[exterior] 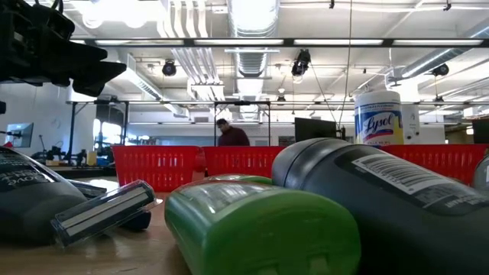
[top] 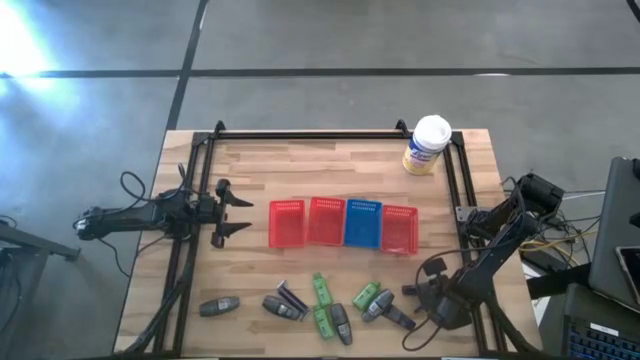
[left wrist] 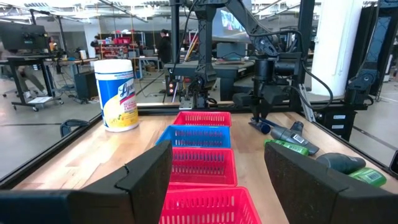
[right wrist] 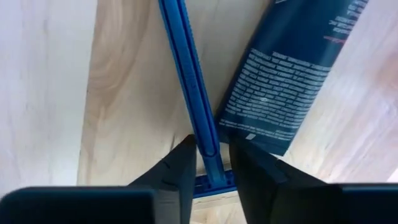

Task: Pick & Place Travel size toiletries
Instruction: Put the blue razor into the right orange basket

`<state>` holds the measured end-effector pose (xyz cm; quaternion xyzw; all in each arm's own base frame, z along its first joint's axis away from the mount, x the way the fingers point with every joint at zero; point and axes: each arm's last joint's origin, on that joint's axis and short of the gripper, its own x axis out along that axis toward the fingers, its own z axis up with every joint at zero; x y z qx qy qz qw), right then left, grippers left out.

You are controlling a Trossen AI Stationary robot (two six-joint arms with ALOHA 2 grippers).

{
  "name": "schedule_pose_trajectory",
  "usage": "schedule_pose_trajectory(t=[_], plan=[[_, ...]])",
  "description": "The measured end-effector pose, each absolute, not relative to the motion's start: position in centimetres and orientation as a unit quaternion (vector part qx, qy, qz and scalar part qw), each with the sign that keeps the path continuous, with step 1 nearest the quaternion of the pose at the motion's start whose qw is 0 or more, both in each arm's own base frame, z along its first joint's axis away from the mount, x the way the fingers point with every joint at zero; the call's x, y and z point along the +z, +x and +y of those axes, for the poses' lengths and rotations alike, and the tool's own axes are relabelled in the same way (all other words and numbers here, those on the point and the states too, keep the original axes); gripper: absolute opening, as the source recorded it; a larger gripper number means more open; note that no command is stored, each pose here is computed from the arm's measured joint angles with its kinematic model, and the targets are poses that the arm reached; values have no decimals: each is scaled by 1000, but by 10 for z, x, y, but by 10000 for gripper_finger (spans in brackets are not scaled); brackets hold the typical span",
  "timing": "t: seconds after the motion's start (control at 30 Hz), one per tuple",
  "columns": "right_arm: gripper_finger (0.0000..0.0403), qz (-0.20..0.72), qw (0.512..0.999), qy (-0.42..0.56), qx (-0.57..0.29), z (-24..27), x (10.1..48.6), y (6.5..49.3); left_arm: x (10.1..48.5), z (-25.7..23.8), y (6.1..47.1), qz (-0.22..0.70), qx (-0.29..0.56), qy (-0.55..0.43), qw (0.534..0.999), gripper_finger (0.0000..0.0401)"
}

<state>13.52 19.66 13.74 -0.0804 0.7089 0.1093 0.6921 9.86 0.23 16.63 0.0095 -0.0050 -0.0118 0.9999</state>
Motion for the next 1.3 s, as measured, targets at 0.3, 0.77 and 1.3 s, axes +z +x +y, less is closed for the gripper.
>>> schedule_pose_trajectory(t=[0.3, 0.77, 1.3], plan=[[30, 711, 693, -64, 97, 197, 137, 135, 166, 2, 99, -5, -12, 9, 1000, 262], [31, 699, 713, 36, 52, 207, 157, 142, 166, 2, 99, -5, -12, 10, 1000, 262], [30, 554, 773, 284, -120, 165, 207, 130, 166, 2, 99, -5, -12, 9, 1000, 262]])
